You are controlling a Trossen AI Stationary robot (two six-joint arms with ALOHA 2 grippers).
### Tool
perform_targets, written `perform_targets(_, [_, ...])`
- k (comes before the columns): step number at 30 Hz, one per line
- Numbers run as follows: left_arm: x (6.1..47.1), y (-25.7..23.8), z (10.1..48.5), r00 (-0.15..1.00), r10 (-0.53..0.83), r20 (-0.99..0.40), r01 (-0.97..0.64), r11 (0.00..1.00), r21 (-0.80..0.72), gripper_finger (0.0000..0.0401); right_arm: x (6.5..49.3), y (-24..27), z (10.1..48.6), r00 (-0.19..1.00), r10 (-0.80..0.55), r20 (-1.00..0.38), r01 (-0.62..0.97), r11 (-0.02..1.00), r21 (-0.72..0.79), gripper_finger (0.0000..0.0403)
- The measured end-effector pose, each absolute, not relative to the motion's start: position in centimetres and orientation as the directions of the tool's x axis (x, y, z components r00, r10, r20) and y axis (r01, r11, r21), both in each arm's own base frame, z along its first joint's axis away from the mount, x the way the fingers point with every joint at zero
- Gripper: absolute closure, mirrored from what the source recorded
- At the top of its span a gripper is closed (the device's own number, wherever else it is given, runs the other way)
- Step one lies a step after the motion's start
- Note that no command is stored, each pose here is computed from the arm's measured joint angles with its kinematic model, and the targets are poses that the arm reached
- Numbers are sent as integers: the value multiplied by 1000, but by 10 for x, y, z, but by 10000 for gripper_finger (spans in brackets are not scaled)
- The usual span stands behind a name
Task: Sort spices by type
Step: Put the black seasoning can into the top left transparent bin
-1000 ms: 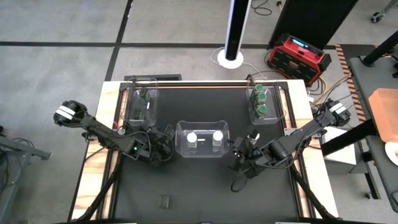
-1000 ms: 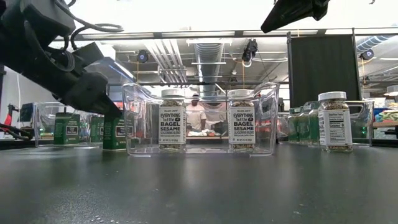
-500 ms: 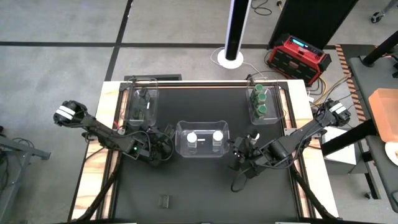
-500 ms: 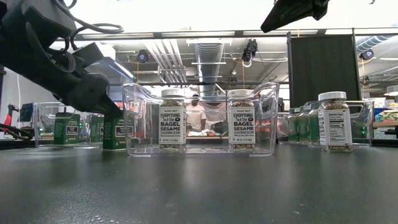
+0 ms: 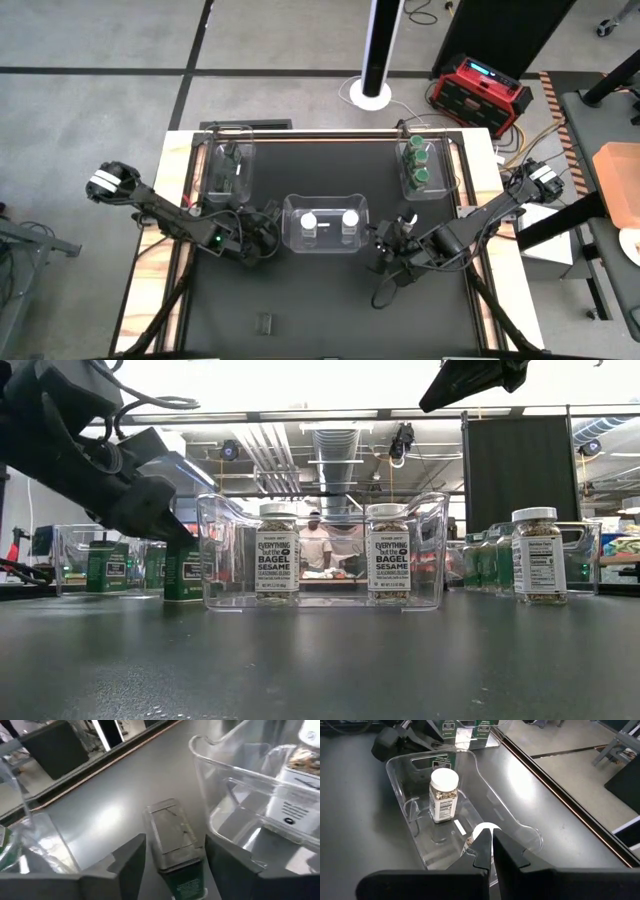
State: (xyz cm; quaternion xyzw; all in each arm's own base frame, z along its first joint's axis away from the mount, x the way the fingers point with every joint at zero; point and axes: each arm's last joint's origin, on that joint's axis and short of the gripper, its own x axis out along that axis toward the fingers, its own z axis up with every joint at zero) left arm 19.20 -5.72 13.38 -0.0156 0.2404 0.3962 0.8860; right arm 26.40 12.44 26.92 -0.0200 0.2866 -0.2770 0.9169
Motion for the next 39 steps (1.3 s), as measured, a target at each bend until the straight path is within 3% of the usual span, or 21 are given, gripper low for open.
perform_targets(8, [197,-60,139,588,665,-461,-681,714,161,256,264,124,269,682,-519,-515,496,846,-195,394])
perform_targets(14, [198,-60,140,586,666,-462,-688,710,152,266,264,124,269,682,-519,-515,497,846,-195,394])
perform_targets(19, [197,-61,138,592,633,-499,-668,732,136,235,264,124,269,682,-519,-514,497,846,-195,394])
perform_targets(29, [189,-57,128,582,649,-490,-660,729,182,118,264,124,269,683,-519,-514,497,846,-194,394])
perform_targets(39, [188,-53,120,632,640,-437,-648,745,155,132,264,125,270,685,-518,-512,496,847,-193,394])
